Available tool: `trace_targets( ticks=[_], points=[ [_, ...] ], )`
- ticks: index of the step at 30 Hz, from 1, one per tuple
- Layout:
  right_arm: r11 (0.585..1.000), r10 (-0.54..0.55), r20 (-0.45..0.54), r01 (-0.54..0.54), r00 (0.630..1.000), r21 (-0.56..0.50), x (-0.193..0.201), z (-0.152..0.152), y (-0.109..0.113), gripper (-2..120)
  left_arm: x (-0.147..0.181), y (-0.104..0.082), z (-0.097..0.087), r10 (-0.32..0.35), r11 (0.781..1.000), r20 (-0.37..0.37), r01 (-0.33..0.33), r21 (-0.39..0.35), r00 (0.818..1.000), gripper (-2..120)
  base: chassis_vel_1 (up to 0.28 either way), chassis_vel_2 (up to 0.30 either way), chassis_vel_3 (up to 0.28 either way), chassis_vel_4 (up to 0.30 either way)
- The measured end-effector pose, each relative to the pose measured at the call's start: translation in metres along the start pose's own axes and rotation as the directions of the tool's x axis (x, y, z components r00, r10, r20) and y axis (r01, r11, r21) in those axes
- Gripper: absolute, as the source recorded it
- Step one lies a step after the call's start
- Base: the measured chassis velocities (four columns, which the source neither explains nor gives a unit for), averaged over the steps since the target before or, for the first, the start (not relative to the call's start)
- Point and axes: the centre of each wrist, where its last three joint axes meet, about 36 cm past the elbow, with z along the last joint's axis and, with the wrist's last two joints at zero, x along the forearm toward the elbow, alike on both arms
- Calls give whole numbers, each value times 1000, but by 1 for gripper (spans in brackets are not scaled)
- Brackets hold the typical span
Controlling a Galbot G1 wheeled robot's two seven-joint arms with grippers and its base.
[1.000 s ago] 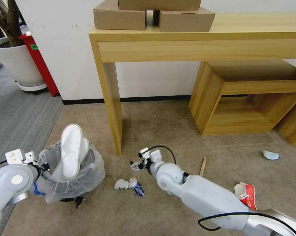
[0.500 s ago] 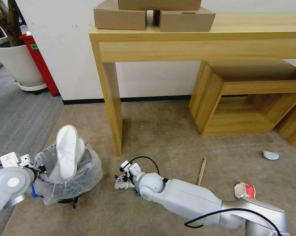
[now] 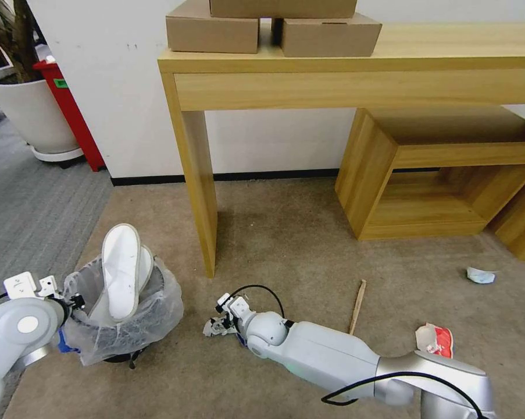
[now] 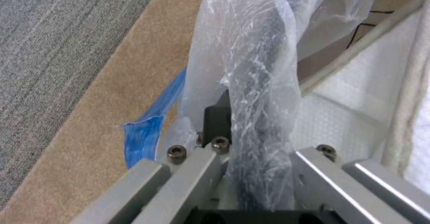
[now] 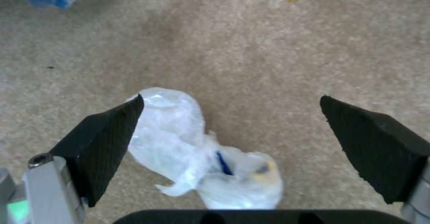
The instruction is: Pick up the trash bin and place the garbage on the floor into it.
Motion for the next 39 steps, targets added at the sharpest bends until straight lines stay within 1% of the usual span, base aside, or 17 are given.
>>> trace_targets(
  ticks=[4, 5, 12, 26, 34, 39],
  points=[
    [1000, -6, -3, 6, 1000, -2, -2, 1, 5, 100, -1, 0, 1, 2, 1000, -2, -2, -1, 1000, 0, 0, 0, 0, 0],
    [1000, 3, -19, -3, 1000, -6, -3, 2, 7, 100, -2, 1, 2, 3, 1000, -2, -3, -5, 1000, 0, 0, 0, 0, 0],
    [999, 9, -40, -11, 999, -34, -11, 9, 6, 100, -4, -1, 5, 6, 1000, -6, -6, -7, 1000, 0, 0, 0, 0, 0],
    [999, 17, -64, -18, 998, -28, -21, 26, 13, 100, -4, -2, 8, 7, 1000, -6, -7, -7, 1000, 0, 0, 0, 0, 0],
    [998, 27, -73, -31, 997, -52, -17, 37, 11, 100, -5, -3, 9, 8, 1000, -6, -9, -9, 1000, 0, 0, 0, 0, 0],
    [996, 17, -81, -24, 997, -83, -13, 36, 11, 100, -5, -4, 9, 12, 1000, -6, -12, -12, 1000, 0, 0, 0, 0, 0]
  ],
)
